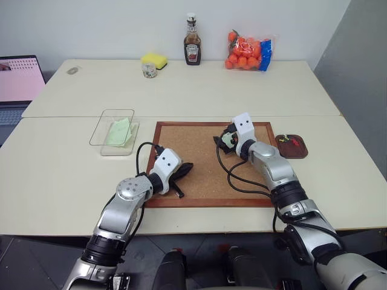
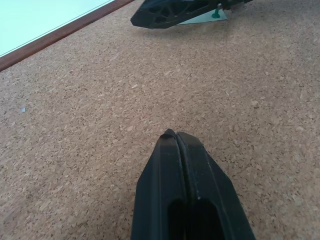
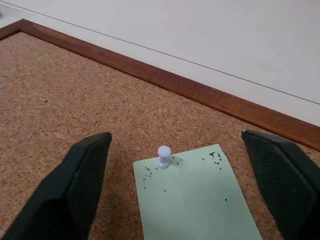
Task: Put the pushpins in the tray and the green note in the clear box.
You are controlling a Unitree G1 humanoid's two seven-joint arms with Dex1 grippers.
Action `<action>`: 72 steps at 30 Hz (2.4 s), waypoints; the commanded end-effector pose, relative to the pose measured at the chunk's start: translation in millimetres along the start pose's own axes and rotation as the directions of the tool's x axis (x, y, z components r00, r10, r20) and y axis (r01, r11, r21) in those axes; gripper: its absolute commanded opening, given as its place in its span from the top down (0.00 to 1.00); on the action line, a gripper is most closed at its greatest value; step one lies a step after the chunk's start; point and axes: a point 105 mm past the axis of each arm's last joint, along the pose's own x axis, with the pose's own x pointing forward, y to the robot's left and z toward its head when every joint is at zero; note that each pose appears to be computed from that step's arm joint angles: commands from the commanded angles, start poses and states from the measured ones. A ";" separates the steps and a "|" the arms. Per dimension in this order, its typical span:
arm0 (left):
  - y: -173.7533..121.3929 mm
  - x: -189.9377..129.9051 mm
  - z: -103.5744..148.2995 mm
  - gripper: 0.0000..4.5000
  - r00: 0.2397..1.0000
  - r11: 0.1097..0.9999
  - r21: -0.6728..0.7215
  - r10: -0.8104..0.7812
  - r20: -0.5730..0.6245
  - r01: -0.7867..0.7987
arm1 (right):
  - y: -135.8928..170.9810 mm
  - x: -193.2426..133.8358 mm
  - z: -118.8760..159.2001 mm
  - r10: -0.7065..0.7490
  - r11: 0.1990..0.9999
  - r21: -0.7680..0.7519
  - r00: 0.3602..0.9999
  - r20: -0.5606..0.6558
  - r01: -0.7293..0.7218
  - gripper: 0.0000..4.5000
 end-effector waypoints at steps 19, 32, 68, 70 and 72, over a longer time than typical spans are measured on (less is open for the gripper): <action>-7.1 -2.0 -13.7 1.00 0.998 0.999 -0.013 -0.030 -0.058 0.029 | 7.8 5.2 29.6 0.028 0.998 -0.059 0.995 0.091 -0.023 1.00; -12.7 -2.9 -20.7 1.00 0.995 0.999 -0.023 -0.051 -0.089 0.050 | 10.3 -7.1 64.4 0.028 0.999 0.014 0.962 0.270 -0.033 1.00; -21.8 2.4 -20.8 1.00 0.992 0.996 -0.008 -0.094 -0.087 0.094 | -140.7 -145.0 -26.8 -0.447 0.894 -0.022 0.894 0.003 0.447 1.00; -21.5 2.5 -20.5 1.00 0.992 0.996 -0.006 -0.093 -0.087 0.093 | -142.4 -144.5 -29.1 -0.454 0.891 -0.022 0.891 -0.002 0.453 0.90; -21.3 2.3 -20.3 1.00 0.992 0.996 -0.006 -0.092 -0.086 0.092 | -143.9 -144.1 -30.1 -0.458 0.889 -0.022 0.889 -0.002 0.458 0.81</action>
